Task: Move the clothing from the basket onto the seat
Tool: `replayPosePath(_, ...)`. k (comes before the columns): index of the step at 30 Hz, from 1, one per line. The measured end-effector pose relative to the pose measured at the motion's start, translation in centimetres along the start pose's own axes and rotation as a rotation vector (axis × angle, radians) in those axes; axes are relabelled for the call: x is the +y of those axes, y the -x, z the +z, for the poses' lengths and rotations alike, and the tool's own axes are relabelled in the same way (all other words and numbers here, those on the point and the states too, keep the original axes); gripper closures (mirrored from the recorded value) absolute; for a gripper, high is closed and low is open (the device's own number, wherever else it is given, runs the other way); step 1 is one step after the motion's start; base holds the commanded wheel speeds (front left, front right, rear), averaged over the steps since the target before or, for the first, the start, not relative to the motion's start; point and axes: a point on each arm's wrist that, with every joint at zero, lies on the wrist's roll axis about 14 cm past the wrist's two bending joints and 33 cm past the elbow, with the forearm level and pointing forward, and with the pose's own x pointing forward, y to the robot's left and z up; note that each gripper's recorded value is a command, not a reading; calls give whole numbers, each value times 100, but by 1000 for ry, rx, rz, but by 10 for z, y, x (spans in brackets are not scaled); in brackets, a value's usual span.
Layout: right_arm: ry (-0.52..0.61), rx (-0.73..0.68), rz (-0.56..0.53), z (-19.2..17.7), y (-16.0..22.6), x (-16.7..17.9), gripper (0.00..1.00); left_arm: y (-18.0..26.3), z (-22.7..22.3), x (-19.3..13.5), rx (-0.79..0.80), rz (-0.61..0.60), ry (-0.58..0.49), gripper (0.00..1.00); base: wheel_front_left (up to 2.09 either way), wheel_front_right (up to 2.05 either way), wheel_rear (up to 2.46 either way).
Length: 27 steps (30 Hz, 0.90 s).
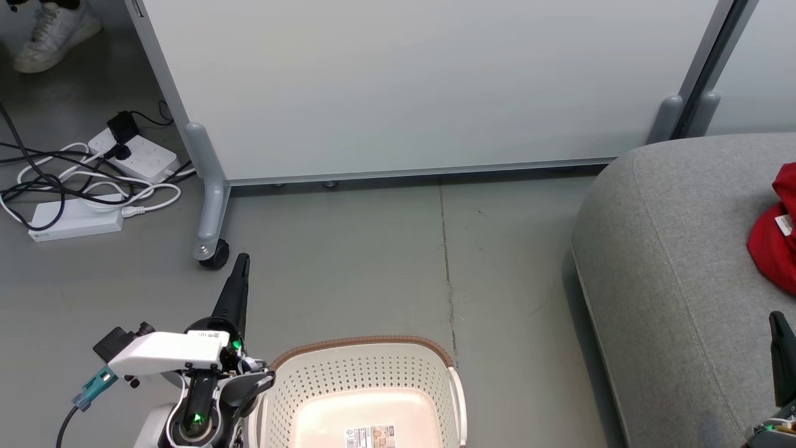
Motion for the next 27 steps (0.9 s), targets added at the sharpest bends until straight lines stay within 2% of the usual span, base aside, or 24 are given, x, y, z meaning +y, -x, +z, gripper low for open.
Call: replayPosePath(27, 0, 0, 0, 0, 0, 0, 100, 0, 0, 0, 0, -1, 0, 100, 0, 0, 0)
